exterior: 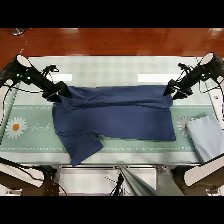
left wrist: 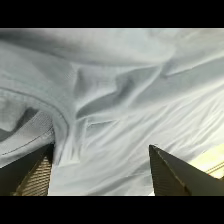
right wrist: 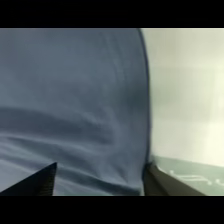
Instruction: Fold the shirts.
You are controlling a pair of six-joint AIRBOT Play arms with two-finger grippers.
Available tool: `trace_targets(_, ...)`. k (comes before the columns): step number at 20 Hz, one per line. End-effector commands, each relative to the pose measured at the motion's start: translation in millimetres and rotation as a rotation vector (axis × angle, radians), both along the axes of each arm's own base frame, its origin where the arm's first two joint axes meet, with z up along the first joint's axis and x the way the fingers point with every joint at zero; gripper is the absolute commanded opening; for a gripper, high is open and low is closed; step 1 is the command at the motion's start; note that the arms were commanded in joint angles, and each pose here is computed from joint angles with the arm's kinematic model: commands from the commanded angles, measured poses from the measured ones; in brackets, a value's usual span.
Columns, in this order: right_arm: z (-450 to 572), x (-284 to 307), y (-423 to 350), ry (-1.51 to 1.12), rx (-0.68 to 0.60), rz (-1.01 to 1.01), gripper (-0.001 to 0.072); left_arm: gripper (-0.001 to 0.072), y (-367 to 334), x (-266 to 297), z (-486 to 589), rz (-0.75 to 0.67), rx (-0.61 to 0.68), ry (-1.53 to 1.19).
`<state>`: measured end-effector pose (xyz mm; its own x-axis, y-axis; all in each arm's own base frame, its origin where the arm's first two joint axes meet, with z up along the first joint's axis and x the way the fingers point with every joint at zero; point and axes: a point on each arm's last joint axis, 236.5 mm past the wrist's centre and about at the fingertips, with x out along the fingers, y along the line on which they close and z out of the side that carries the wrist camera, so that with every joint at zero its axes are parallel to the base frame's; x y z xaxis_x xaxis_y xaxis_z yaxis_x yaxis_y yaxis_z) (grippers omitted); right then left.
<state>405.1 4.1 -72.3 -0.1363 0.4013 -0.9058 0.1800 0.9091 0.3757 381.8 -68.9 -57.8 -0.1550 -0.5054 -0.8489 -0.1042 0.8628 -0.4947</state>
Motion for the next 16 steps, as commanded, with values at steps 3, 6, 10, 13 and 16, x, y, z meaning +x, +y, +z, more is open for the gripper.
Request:
trace_targets(3,47.1,-1.0,-31.8,-0.104,-0.061,-0.031,0.0622,0.0708,33.3,-3.3,25.5,0.081,0.080,-0.040)
trace_targets(6,90.3,-1.9,-53.8,-0.289,-0.083,-0.154,0.0622,0.0707,77.7,-48.9,28.5,0.136,0.190,-0.013)
trace_targets(10,80.6,-56.4,-13.1,-0.423,-0.016,-0.205,0.0622,0.0707,103.0,-127.5,8.7,0.343,0.139,0.041)
trace_targets(13,53.9,-94.2,39.1,-0.454,0.107,-0.266,0.0622,0.0707,77.9,-160.0,-4.0,0.466,-0.003,0.035)
trace_targets(16,38.9,-115.8,72.8,-0.433,0.186,-0.278,0.0622,0.0706,53.7,-188.9,-19.4,0.454,-0.039,0.112)
